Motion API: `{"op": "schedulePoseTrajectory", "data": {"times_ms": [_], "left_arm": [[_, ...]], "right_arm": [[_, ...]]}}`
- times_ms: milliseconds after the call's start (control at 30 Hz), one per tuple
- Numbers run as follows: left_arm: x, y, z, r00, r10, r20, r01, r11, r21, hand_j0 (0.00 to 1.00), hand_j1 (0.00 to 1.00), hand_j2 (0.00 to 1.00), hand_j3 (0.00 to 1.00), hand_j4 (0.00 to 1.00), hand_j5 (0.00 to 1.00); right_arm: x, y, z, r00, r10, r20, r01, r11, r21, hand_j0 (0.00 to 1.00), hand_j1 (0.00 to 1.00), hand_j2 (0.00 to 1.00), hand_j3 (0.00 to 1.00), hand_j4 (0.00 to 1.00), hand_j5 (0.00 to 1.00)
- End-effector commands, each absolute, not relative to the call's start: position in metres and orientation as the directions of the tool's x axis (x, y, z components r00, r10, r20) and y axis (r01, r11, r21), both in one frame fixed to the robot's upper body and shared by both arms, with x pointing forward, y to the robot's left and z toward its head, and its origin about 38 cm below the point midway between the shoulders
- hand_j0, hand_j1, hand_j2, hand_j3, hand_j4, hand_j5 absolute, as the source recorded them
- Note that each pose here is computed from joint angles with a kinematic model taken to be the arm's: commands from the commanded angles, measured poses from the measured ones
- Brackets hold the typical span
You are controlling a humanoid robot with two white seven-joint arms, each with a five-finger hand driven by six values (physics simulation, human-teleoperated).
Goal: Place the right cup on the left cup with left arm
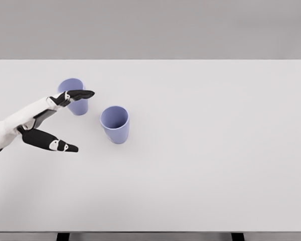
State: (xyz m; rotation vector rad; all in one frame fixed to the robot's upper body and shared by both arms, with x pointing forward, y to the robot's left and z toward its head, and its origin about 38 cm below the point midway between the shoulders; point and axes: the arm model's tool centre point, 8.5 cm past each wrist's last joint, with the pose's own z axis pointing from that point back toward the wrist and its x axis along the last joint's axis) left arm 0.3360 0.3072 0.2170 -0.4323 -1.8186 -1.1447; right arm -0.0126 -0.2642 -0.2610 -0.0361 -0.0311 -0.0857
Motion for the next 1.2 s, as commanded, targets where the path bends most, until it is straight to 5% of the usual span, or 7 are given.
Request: {"op": "schedulePoseTrajectory", "data": {"times_ms": [0,467,700,1167], "left_arm": [[0.339,0.306,0.207,-0.437,-0.193,0.878,0.713,0.521,0.469,0.99,0.99,0.99,0.99,0.99,0.99],[0.357,0.291,0.188,-0.241,-0.212,0.947,0.730,0.603,0.321,0.99,0.99,0.99,0.99,0.99,0.99],[0.368,0.264,0.187,-0.369,-0.257,0.893,0.632,0.636,0.444,0.99,0.99,0.99,0.99,0.99,0.99],[0.360,0.257,0.170,-0.321,-0.229,0.919,0.648,0.654,0.389,0.99,0.99,0.99,0.99,0.99,0.99]], "right_arm": [[-0.013,-0.264,-0.261,0.996,-0.085,0.033,0.086,0.996,-0.035,1.00,1.00,1.00,1.00,1.00,1.00],[-0.013,-0.264,-0.261,0.996,-0.085,0.033,0.086,0.996,-0.035,1.00,1.00,1.00,1.00,1.00,1.00],[-0.013,-0.264,-0.261,0.996,-0.085,0.033,0.086,0.996,-0.035,1.00,1.00,1.00,1.00,1.00,1.00],[-0.013,-0.264,-0.261,0.996,-0.085,0.033,0.086,0.996,-0.035,1.00,1.00,1.00,1.00,1.00,1.00]]}}
